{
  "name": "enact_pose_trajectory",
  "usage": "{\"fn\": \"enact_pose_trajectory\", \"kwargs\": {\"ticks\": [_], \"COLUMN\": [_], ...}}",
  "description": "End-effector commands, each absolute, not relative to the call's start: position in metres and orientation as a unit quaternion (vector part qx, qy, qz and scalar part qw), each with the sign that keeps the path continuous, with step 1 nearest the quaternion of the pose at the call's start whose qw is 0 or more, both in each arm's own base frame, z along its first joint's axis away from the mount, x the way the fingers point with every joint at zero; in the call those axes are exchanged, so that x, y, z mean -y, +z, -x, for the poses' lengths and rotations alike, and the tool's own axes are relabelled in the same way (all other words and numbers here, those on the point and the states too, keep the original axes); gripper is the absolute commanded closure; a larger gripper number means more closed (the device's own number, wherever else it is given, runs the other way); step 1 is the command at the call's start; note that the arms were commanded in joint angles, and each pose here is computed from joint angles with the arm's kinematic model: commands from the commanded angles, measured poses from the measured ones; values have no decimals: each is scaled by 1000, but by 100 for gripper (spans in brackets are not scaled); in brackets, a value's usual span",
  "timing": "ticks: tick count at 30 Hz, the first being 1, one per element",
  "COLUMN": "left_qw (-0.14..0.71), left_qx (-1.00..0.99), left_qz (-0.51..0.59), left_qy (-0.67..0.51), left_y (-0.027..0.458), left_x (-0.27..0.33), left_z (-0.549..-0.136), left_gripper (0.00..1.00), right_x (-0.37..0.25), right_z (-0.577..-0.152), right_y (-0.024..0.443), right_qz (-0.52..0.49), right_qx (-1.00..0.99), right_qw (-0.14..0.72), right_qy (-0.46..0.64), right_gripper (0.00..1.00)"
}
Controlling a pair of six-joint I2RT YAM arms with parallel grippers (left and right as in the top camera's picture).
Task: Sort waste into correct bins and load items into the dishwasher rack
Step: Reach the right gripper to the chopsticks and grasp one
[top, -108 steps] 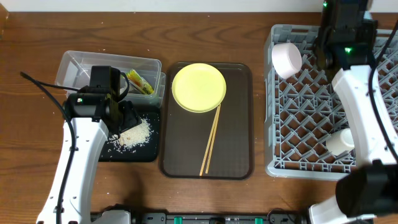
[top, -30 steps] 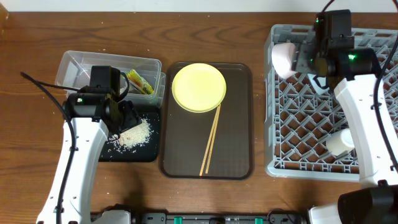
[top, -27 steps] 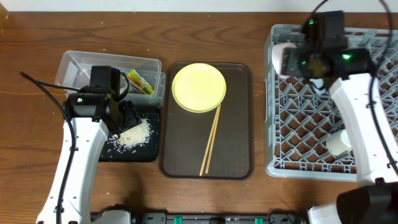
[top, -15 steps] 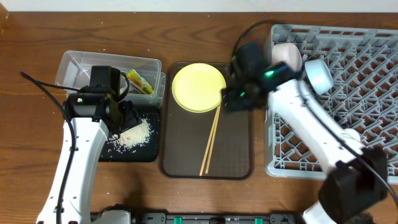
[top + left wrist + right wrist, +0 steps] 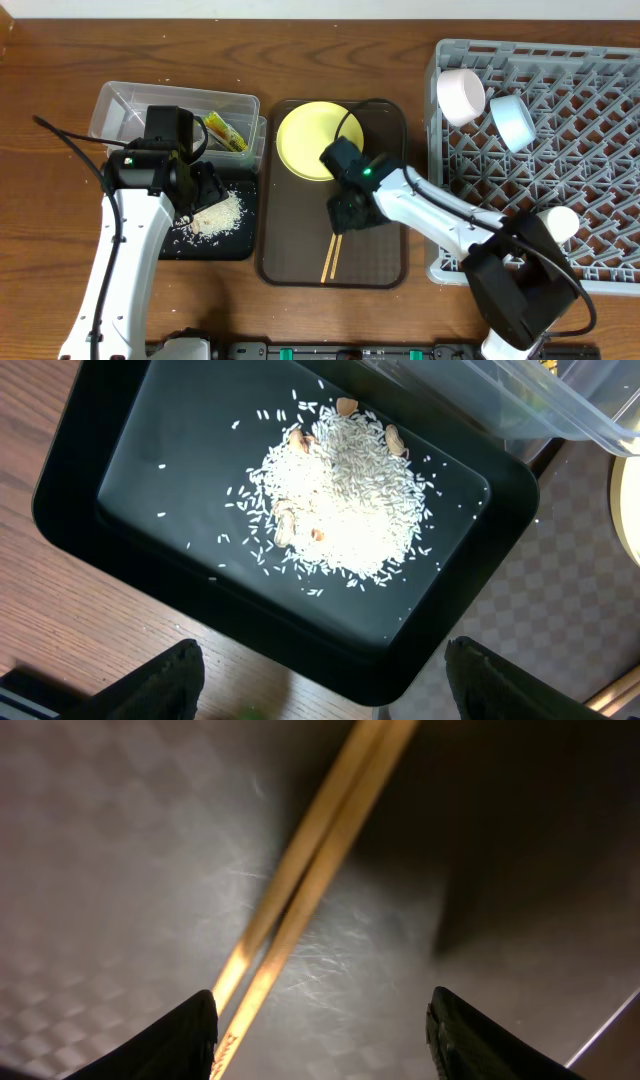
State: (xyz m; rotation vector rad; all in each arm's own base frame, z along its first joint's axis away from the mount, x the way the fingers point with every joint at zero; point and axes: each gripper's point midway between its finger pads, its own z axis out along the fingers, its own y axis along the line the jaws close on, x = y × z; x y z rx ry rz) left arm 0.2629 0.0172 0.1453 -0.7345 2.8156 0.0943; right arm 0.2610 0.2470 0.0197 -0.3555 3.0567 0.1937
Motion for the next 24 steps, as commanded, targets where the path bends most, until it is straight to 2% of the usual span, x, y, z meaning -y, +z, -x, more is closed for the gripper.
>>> {"fn": "enact_pose_trajectory", "kwargs": {"ticks": [1,24], "left_qw": [117,117], "left_qx": [-958,-958], "left_qz": [258,258], "left_qy": [41,41], "left_y": [146,146], "left_x": [-22,-22], "left_z": [-263,-263], "left_gripper": [20,20], "right_x": [-238,-241], "right_z": [-259,-255], "right_y": [8,-2], "right_qz": [82,67], "right_qx": [-996,-996], "right_qw": [35,44], "right_qy": [28,24], "right_gripper": [35,36]}}
